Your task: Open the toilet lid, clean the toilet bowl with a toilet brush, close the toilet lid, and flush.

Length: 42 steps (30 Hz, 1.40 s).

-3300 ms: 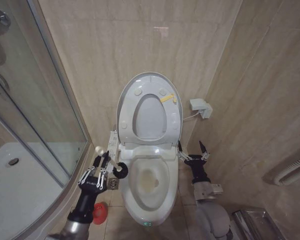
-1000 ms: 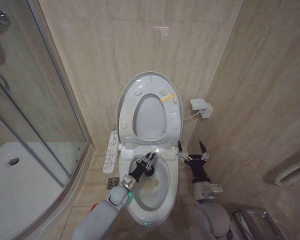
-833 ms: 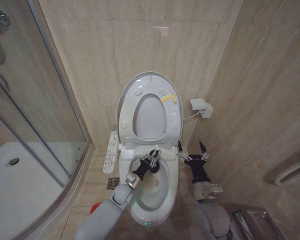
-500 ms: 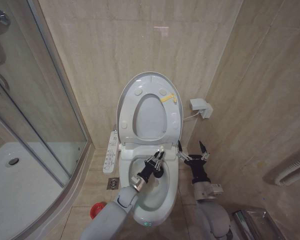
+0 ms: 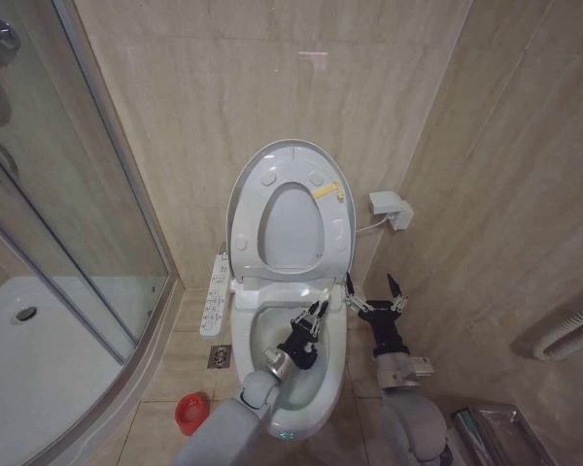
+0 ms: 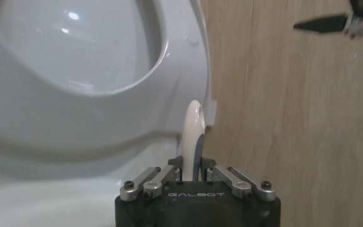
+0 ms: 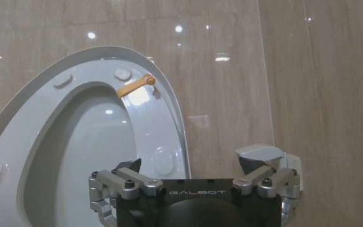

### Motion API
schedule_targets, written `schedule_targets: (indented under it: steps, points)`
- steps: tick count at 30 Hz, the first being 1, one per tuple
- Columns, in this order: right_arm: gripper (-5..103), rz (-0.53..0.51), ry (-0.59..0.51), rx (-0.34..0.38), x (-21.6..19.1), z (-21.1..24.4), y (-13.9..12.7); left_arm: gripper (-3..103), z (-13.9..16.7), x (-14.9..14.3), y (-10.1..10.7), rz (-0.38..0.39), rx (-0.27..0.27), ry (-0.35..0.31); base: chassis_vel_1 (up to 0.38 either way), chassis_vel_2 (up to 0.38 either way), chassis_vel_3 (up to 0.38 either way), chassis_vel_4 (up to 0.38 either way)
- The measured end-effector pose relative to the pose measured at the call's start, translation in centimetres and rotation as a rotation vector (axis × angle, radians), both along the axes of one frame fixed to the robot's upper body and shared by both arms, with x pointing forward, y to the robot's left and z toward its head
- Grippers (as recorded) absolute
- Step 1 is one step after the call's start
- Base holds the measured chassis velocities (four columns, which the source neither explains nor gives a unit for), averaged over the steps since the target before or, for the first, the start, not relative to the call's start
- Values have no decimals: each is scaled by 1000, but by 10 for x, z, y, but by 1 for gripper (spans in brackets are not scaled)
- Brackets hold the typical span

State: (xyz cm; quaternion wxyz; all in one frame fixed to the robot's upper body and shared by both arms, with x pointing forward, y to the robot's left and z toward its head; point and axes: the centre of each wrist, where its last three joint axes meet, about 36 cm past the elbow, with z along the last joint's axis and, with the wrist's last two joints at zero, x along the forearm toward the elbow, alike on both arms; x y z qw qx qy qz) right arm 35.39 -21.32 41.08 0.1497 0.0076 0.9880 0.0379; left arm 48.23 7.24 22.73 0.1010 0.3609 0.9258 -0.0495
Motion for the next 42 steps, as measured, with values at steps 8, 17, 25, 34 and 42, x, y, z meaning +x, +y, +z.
schedule_targets:
  steps: [8, 17, 25, 34, 42]
  points:
    - [100, 0, 0, 0, 0, 0, 0, 19, -16, 23, 51, 54, 90, -31, 0, 0, 0, 0]
    - [100, 0, 0, 0, 0, 0, 0, 19, 12, 13, 39, 29, 64, -102, 0, 0, 0, 0]
    - [100, 0, 0, 0, 0, 0, 0, 19, 14, -32, 55, 13, 80, -86, 0, 0, 0, 0]
    - [100, 0, 0, 0, 0, 0, 0, 19, 25, -86, 74, 9, 78, -43, 0, 0, 0, 0]
    - [100, 0, 0, 0, 0, 0, 0, 19, 8, -133, 108, 1, 148, 22, 0, 0, 0, 0]
